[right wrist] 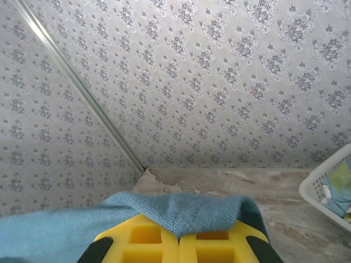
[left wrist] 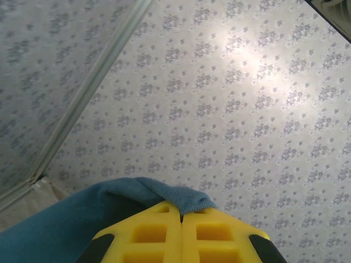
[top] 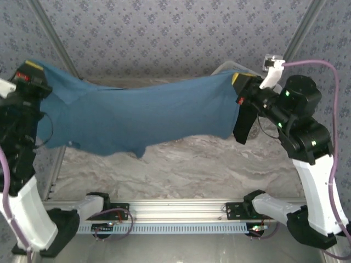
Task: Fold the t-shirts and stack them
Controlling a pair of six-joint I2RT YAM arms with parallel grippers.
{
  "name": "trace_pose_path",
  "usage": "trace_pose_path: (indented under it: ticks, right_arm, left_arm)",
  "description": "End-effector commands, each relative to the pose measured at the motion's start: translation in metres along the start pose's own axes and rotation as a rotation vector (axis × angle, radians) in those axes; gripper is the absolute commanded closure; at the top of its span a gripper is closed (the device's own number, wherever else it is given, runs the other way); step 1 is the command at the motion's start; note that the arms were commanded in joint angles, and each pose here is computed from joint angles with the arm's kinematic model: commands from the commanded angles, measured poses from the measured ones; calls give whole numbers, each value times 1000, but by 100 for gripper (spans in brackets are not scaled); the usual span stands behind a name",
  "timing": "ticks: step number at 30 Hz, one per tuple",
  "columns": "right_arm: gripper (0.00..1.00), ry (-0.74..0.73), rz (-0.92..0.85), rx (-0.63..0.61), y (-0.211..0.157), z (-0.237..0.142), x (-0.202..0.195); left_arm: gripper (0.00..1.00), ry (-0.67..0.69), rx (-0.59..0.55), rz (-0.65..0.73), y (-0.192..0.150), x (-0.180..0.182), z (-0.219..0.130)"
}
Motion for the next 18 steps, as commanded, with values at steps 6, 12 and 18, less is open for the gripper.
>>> trace_pose_path:
  ticks: [6, 12, 18]
  right_arm:
    - [100, 81, 156, 135, -14, 125, -31]
    - [100, 138, 221, 130, -1, 180, -44]
    - [100, 167, 216, 38, 41, 193, -44]
  left_arm:
    - [100, 15, 285, 123, -73, -3, 142]
    - [100, -62, 239, 92, -53, 2, 181]
    - [100, -194, 30, 59, 10, -21, 154]
Point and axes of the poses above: each hand's point on the last joint's axis, 136 mm out from that joint toward the fingers, its own z axis out along the fingers, its own x axis along the line the jaws close on, y = z × x, the point moved 2 cm from there along -z, back along the fingers, and after that the axes turned 12 degrees about z, right-handed, at the moved point
